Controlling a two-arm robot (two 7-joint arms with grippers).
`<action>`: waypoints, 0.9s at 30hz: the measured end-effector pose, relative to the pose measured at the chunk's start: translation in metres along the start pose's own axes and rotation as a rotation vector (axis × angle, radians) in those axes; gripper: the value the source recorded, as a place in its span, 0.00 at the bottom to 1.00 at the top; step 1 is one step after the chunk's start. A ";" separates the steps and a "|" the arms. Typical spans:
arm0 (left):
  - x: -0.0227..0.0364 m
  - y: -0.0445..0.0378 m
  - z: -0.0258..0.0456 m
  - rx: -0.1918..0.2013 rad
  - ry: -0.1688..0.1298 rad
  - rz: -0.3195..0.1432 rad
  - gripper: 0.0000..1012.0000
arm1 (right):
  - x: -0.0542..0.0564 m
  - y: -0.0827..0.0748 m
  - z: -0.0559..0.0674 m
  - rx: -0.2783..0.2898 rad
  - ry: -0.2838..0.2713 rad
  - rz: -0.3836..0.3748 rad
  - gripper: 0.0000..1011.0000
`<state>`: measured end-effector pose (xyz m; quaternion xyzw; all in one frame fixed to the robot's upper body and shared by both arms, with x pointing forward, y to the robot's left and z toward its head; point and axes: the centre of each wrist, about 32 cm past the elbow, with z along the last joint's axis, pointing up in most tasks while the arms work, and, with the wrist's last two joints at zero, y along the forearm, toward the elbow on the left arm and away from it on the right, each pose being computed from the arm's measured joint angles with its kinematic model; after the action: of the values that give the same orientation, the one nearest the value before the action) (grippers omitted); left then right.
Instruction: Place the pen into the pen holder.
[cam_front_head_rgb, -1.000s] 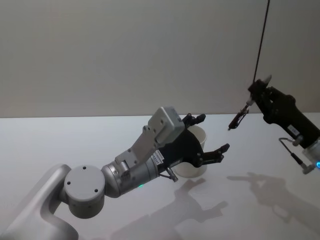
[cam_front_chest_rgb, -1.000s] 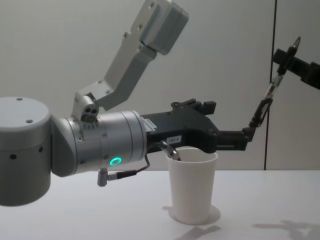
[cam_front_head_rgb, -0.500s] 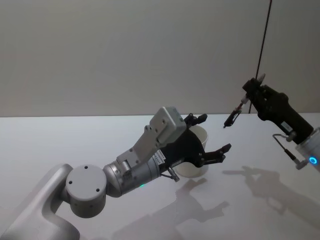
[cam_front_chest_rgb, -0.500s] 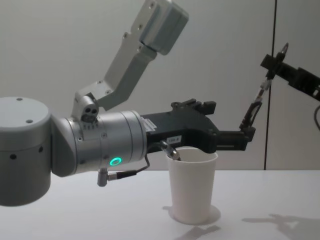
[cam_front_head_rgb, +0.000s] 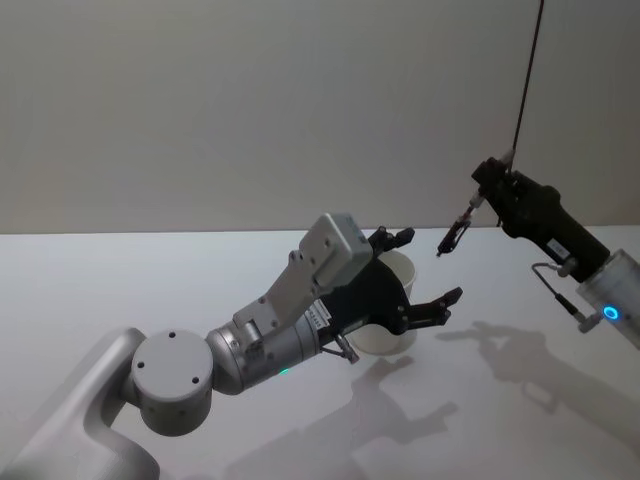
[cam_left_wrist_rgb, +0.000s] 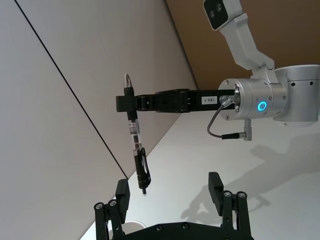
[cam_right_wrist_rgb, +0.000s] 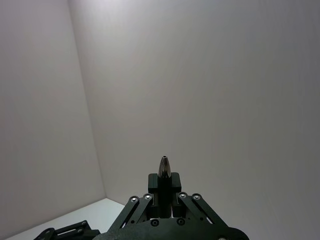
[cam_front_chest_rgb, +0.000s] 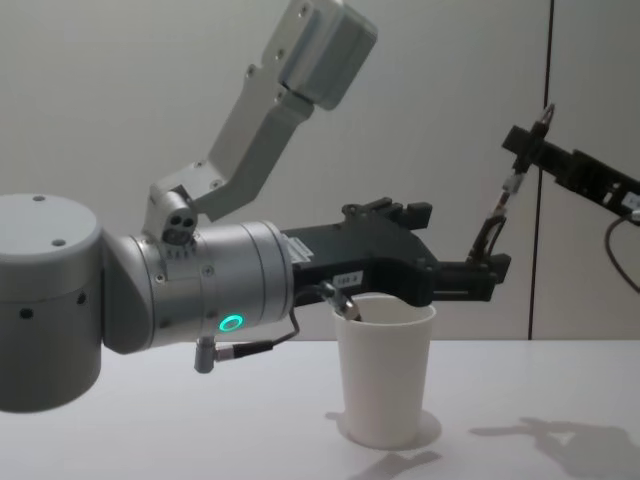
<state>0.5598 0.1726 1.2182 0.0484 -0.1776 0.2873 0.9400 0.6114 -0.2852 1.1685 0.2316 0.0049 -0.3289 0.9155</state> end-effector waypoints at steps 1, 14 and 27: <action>0.0000 0.0000 0.0000 0.000 0.000 0.000 0.99 | 0.001 0.001 0.000 -0.001 0.002 0.000 0.12; 0.0000 0.0000 0.0000 0.000 0.000 0.000 0.99 | 0.010 0.010 -0.007 -0.015 0.027 0.020 0.12; 0.0000 0.0000 0.0000 0.000 0.000 0.000 0.99 | 0.019 0.022 -0.010 -0.030 0.035 0.037 0.12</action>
<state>0.5598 0.1725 1.2182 0.0484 -0.1776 0.2873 0.9400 0.6408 -0.2773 1.1653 0.2234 0.0217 -0.3076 0.9247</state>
